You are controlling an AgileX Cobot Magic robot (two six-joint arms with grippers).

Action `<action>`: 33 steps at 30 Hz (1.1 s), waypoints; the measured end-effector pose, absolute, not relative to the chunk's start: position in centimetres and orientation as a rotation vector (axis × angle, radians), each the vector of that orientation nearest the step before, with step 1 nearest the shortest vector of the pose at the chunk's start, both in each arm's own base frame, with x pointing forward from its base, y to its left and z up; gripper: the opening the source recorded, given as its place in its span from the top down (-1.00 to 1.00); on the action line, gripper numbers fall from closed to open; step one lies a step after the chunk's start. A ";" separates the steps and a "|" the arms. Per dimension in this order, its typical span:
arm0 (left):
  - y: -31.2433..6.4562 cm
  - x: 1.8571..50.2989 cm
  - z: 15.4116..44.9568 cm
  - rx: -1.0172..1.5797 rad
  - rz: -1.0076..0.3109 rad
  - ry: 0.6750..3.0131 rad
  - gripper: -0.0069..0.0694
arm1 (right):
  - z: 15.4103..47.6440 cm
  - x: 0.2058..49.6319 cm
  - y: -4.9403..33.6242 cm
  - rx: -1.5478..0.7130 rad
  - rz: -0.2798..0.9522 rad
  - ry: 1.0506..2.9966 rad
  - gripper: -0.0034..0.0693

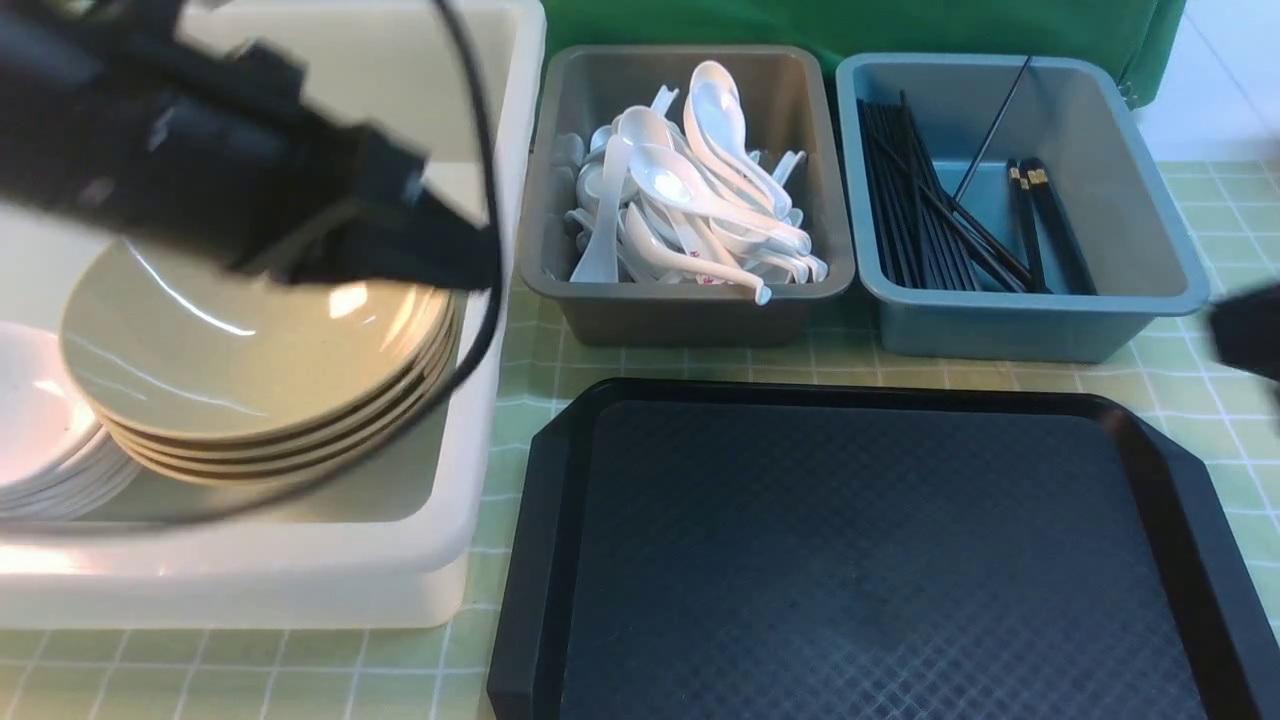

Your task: On green table put chopsticks spoon bowls plates into blue grey white boxes.

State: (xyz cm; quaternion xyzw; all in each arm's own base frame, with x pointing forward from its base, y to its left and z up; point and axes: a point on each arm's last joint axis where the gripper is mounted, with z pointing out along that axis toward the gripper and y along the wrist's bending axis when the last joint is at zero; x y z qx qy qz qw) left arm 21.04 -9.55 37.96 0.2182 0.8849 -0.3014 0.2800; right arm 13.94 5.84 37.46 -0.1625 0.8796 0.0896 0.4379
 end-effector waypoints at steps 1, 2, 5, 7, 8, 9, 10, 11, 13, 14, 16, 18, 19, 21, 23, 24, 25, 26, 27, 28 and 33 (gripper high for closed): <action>-9.4 20.1 37.7 0.565 -0.816 2.368 0.82 | 36.8 12.8 5.3 -0.387 0.226 2.136 0.78; -9.2 19.0 37.4 0.541 -0.834 2.366 0.82 | 36.1 11.7 4.7 -0.365 0.235 2.089 0.78; -8.8 15.6 36.0 0.484 -0.903 2.346 0.82 | 32.9 8.9 3.5 -0.329 0.267 1.991 0.78; -8.5 13.6 35.1 0.451 -0.937 2.321 0.82 | 30.7 7.5 3.0 -0.324 0.272 1.978 0.78; -8.4 12.7 34.1 0.430 -0.956 2.326 0.82 | 29.8 7.1 2.8 -0.324 0.272 1.977 0.78; -8.2 11.4 33.1 0.403 -0.984 2.310 0.82 | 28.6 6.5 2.5 -0.323 0.273 1.979 0.78; -8.1 10.5 32.4 0.385 -1.006 2.299 0.82 | 28.0 6.3 2.4 -0.322 0.273 1.979 0.78; -8.0 9.5 31.9 0.374 -1.026 2.278 0.82 | 27.3 6.1 2.3 -0.323 0.273 1.983 0.78; -7.8 7.3 30.2 0.351 -1.081 2.246 0.82 | 26.7 6.0 2.3 -0.302 0.290 1.967 0.78; -7.7 6.4 29.5 0.346 -1.098 2.231 0.82 | 26.6 6.0 2.3 -0.296 0.295 1.962 0.78; -7.4 4.9 28.3 0.340 -1.109 2.207 0.82 | 26.6 6.0 2.3 -0.288 0.302 1.956 0.78; -7.2 3.7 27.5 0.338 -1.112 2.175 0.82 | 26.7 6.0 2.3 -0.280 0.308 1.947 0.78; -7.0 2.9 27.4 0.351 -1.109 2.131 0.82 | 26.7 6.0 2.3 -0.278 0.311 1.946 0.78; -6.8 2.0 27.6 0.368 -1.106 2.072 0.82 | 26.7 6.0 2.3 -0.275 0.312 1.946 0.78; -6.6 1.0 28.0 0.374 -1.103 1.985 0.82 | 26.7 6.0 2.3 -0.275 0.312 1.946 0.78; -6.6 0.7 28.1 0.378 -1.097 1.960 0.82 | 26.7 6.0 2.3 -0.275 0.312 1.946 0.78; -6.5 0.5 28.1 0.382 -1.091 1.937 0.82 | 26.7 6.0 2.3 -0.275 0.312 1.947 0.78; -6.4 0.1 28.2 0.387 -1.084 1.906 0.82 | 26.7 6.0 2.3 -0.275 0.312 1.949 0.78; -6.4 0.0 28.2 0.388 -1.083 1.901 0.82 | 26.7 6.0 2.3 -0.275 0.312 1.949 0.78; -6.3 -0.3 28.2 0.396 -1.077 1.875 0.82 | 26.6 6.0 2.3 -0.276 0.311 1.951 0.78; -6.1 -1.4 28.3 0.418 -1.062 1.809 0.82 | 26.6 6.0 2.3 -0.276 0.310 1.954 0.76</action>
